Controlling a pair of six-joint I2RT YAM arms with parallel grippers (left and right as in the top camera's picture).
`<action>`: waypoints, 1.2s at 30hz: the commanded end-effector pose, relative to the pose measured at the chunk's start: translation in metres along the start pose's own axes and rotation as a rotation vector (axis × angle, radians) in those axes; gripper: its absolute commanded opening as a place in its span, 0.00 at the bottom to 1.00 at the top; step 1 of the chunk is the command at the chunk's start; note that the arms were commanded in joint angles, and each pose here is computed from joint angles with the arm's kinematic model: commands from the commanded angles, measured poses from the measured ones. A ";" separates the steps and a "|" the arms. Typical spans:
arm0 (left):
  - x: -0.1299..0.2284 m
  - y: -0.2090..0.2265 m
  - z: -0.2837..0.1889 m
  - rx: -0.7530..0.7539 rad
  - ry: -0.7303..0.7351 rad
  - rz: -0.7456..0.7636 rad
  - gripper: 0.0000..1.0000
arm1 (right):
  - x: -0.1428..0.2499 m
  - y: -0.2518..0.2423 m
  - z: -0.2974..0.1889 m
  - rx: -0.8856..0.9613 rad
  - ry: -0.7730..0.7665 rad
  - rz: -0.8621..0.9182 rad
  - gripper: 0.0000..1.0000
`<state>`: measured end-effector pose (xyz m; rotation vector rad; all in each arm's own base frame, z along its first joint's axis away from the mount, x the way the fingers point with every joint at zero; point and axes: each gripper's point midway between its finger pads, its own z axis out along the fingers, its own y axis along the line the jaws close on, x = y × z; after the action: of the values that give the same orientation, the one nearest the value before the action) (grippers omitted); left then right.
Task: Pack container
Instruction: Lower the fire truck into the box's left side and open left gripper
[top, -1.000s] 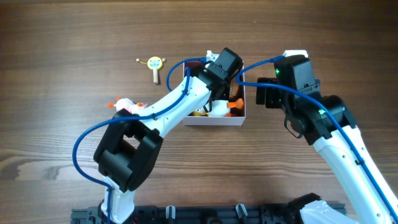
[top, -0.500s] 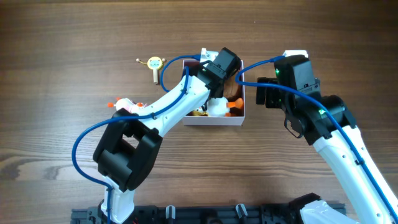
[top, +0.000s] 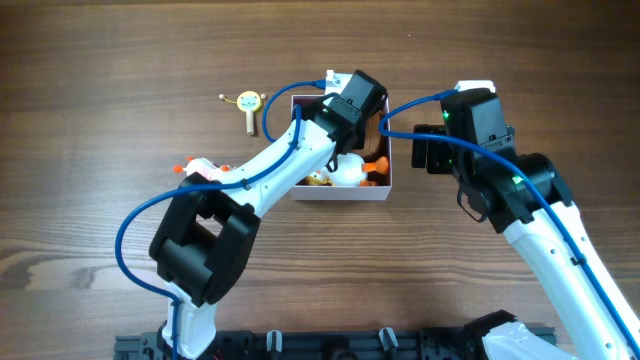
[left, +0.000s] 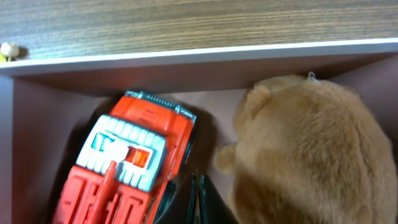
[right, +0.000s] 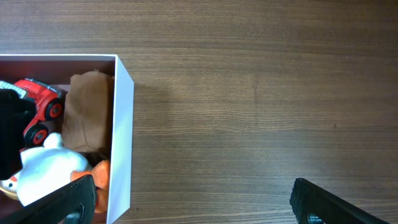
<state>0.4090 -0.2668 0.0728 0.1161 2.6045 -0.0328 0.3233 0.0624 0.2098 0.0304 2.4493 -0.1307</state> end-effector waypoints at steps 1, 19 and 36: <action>-0.003 -0.003 0.010 0.012 0.002 0.094 0.04 | -0.009 -0.002 -0.006 0.000 -0.028 0.024 0.99; -0.017 0.013 0.018 0.006 -0.020 0.186 0.04 | -0.009 -0.002 -0.006 0.000 -0.028 0.024 0.99; -0.013 0.042 0.016 -0.153 -0.008 0.203 0.04 | -0.009 -0.002 -0.006 0.000 -0.028 0.024 0.99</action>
<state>0.4257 -0.2364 0.0672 0.3192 2.5725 0.1586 0.3233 0.0624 0.2097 0.0308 2.4496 -0.1307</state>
